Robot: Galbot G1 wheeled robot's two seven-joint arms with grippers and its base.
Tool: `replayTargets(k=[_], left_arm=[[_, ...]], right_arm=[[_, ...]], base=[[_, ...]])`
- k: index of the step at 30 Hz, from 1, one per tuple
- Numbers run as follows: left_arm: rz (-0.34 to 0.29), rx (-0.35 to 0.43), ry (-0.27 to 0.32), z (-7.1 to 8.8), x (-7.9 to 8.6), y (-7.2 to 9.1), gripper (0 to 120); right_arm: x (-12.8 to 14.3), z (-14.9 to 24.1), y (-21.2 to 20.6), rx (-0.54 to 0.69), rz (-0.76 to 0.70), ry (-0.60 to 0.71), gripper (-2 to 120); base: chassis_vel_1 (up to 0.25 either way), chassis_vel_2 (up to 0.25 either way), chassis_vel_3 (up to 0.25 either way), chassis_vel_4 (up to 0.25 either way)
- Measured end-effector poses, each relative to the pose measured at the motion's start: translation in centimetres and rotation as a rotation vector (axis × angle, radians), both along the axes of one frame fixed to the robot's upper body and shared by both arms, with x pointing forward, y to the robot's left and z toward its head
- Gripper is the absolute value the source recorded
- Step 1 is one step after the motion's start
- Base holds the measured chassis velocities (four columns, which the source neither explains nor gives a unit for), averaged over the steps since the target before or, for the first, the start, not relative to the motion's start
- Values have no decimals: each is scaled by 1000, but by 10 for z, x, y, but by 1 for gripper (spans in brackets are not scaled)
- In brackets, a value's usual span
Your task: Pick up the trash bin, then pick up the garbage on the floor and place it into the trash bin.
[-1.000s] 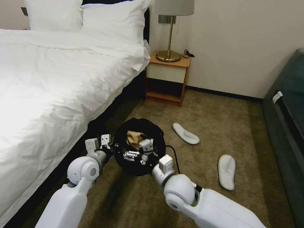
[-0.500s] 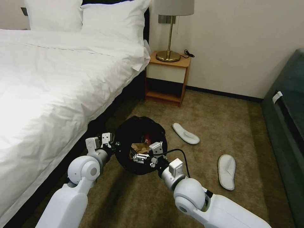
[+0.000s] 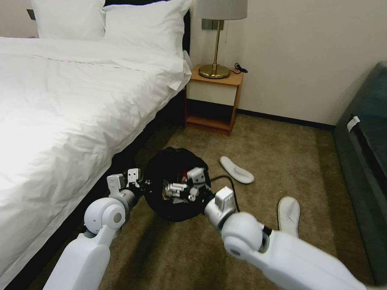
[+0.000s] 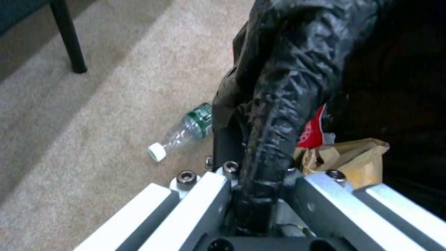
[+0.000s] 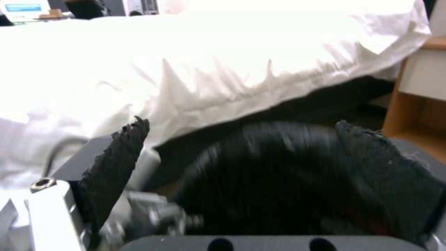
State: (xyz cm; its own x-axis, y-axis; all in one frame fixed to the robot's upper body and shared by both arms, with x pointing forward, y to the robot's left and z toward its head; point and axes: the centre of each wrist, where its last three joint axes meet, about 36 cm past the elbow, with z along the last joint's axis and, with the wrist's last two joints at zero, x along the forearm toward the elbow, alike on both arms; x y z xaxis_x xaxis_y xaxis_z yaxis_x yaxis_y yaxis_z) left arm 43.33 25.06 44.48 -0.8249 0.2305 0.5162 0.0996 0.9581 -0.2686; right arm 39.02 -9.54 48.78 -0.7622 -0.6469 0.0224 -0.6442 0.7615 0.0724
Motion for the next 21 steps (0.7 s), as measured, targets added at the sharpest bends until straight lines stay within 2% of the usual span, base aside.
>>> replayTargets(k=[13, 15, 16, 19, 21], left_arm=[[20, 20, 0, -8, -6, 7, 0], [33, 26, -21, -6, -8, 11, 0], [33, 26, -21, -6, -8, 11, 0], [53, 36, -58, -1, -8, 14, 0], [57, 34, -64, 1, -8, 15, 0]], right_arm=[[18, 73, -3, 59, -7, -104, 100], [18, 91, -28, 63, -67, -143, 100], [18, 91, -28, 63, -67, -143, 100], [17, 88, -79, 37, -213, -178, 100], [16, 83, -91, 29, -256, -185, 100]], base=[[0, 0, 0, 0], [0, 0, 0, 0], [0, 0, 0, 0], [0, 0, 0, 0], [0, 0, 0, 0]])
